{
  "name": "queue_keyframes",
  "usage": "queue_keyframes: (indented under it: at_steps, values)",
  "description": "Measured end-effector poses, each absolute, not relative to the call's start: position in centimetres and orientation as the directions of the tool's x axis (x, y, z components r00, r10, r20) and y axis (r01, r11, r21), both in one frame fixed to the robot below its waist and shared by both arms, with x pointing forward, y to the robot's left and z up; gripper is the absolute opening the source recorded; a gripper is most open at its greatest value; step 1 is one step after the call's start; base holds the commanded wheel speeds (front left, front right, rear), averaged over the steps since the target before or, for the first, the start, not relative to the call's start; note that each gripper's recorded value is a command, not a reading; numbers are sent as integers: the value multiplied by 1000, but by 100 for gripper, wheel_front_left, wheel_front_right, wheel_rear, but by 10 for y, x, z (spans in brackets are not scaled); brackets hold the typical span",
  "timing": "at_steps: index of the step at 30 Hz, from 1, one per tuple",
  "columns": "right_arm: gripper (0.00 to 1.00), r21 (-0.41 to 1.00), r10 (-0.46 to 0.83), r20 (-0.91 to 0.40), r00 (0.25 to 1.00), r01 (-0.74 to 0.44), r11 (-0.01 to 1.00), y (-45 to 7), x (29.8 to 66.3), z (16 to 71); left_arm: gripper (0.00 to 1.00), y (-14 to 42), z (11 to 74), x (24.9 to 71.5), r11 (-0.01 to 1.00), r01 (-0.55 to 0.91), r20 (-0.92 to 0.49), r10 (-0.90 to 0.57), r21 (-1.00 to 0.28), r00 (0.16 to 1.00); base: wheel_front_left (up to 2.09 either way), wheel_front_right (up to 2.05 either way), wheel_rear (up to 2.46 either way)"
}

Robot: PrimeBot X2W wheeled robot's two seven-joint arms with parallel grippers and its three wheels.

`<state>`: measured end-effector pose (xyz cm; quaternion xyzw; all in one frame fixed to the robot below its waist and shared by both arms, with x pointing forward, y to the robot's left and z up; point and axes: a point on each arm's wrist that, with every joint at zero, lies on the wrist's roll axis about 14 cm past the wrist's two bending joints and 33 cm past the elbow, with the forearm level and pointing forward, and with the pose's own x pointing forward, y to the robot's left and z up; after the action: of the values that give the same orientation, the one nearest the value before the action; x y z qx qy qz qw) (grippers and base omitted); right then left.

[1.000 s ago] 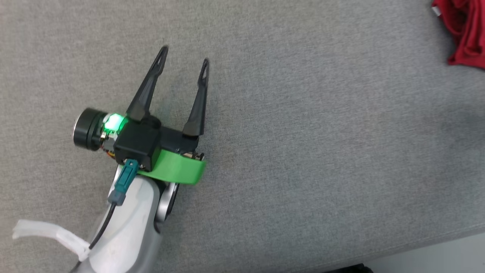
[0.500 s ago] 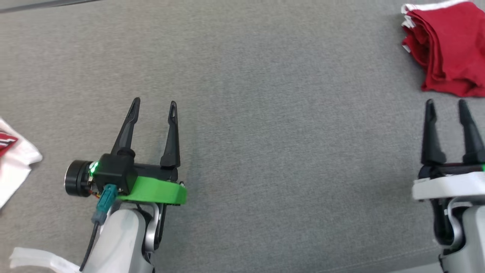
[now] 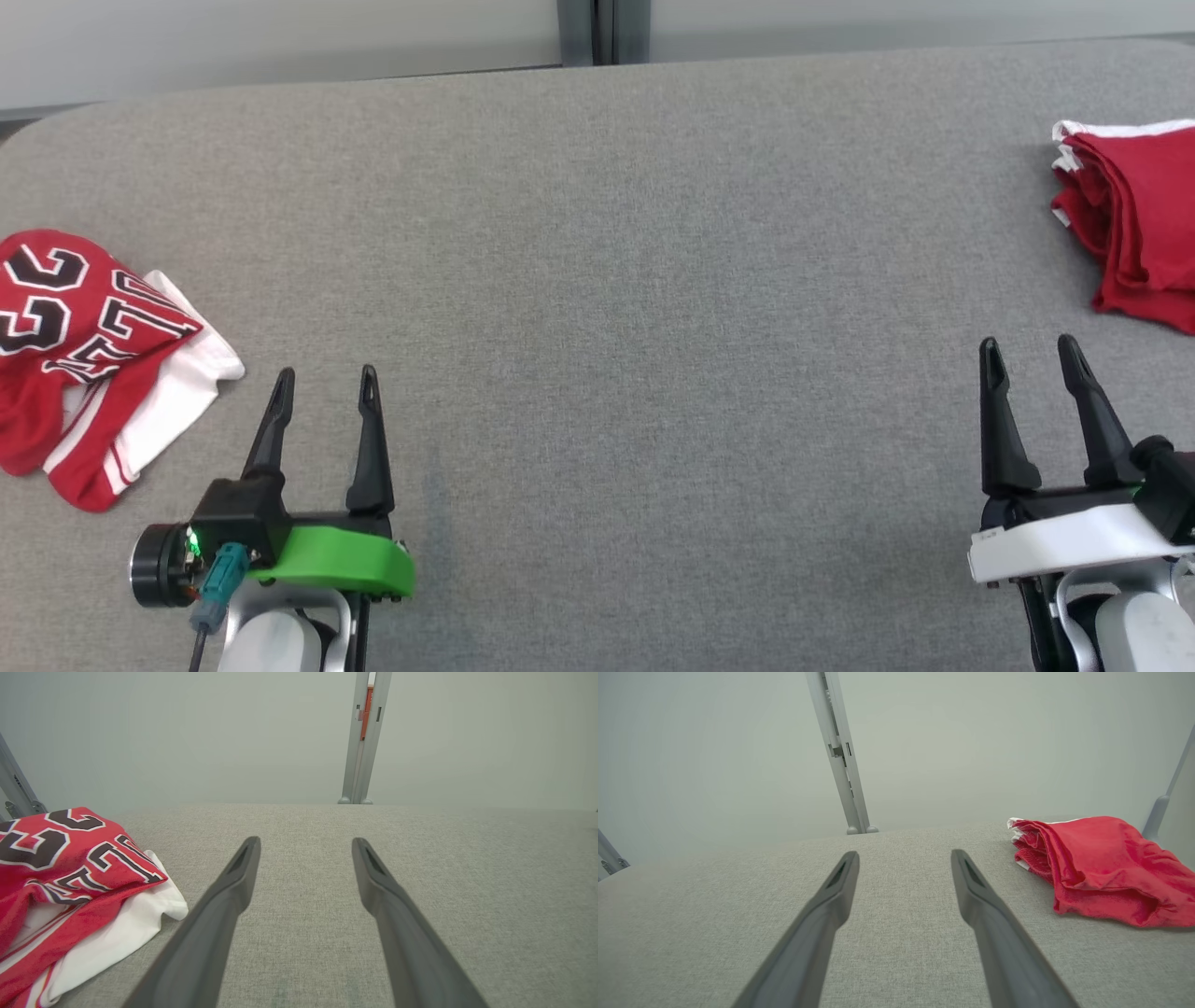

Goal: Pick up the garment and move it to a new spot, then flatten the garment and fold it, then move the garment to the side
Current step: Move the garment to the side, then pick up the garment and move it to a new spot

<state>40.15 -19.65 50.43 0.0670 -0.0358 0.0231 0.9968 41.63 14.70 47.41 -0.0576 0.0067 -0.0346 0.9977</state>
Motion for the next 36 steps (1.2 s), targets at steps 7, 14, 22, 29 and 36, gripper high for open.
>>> queue_keyframes:
  at_steps: [7, 14, 22, 29, 36]
  values:
    - [100, 125, 65, 56, 996, -71, 990, -188, 376, 511, 100, 156, 480, 388, 992, 58, -3, -58, -110, 998, 0, 0, 0]
    - [100, 118, 64, 60, 996, -71, 991, -188, 356, 519, 100, 153, 485, 373, 991, 78, 7, -77, -113, 997, 0, 0, 0]
    - [100, 115, 56, 71, 996, -64, 991, -189, 345, 525, 100, 151, 488, 368, 989, 91, 16, -90, -113, 996, 0, 0, 0]
    - [100, 117, 60, 69, 996, -67, 991, -188, 345, 524, 100, 152, 484, 367, 990, 90, 3, -90, -111, 996, 0, 0, 0]
    - [100, 112, 85, 69, 994, -93, 989, -181, 350, 525, 100, 160, 489, 369, 992, 66, 19, -64, -111, 998, 0, 0, 0]
